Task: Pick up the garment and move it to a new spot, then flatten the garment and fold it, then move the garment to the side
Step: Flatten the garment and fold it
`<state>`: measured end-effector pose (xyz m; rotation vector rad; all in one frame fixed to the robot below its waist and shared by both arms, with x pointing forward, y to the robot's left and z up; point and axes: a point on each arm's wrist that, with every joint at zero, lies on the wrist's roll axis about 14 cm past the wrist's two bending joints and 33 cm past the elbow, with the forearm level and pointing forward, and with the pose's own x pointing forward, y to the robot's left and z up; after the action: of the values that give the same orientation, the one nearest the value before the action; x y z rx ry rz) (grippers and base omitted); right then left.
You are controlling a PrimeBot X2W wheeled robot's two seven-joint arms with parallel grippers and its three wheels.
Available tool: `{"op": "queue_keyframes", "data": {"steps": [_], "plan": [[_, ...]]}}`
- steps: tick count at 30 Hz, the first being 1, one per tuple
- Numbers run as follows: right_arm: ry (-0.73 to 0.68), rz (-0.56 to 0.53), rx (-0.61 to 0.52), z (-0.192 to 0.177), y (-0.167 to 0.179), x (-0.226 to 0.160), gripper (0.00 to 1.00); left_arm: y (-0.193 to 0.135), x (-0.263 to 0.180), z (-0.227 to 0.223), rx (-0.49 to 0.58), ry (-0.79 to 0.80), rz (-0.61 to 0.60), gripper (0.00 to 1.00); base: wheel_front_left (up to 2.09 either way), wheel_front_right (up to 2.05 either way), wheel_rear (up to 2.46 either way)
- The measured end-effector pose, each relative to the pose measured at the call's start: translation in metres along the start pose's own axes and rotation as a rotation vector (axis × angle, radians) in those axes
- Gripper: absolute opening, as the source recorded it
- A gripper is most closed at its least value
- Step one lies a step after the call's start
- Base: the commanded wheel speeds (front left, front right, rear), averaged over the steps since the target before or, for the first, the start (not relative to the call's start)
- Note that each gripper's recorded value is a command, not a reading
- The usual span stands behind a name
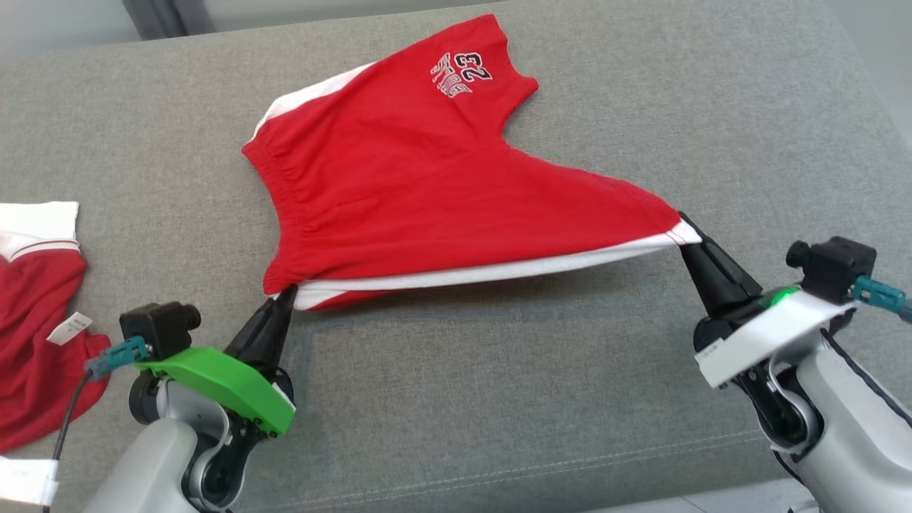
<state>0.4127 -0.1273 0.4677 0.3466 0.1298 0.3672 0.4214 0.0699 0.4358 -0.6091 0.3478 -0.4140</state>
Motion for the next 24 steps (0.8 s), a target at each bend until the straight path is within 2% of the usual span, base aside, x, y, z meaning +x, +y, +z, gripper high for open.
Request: {"op": "queue_keyframes", "data": {"steps": [8, 13, 18, 24], "plan": [[0.02, -0.03, 0.018, -0.008, -0.004, -0.034, 0.0, -0.003, -0.019, -0.011, 0.051, 0.0, -0.023, 0.0, 0.0, 0.0, 0.0], [0.054, -0.032, 0.034, -0.02, 0.0, -0.051, 0.0, -0.002, -0.032, -0.019, 0.141, 0.035, -0.04, 0.0, 0.0, 0.0, 0.0], [0.08, -0.021, 0.022, -0.025, 0.004, -0.067, 0.0, -0.005, -0.049, -0.034, 0.133, 0.068, -0.036, 0.0, 0.0, 0.0, 0.0], [0.086, 0.006, 0.005, -0.02, 0.007, -0.064, 0.0, -0.016, -0.05, -0.021, 0.142, 0.024, -0.06, 0.0, 0.0, 0.0, 0.0]]}}
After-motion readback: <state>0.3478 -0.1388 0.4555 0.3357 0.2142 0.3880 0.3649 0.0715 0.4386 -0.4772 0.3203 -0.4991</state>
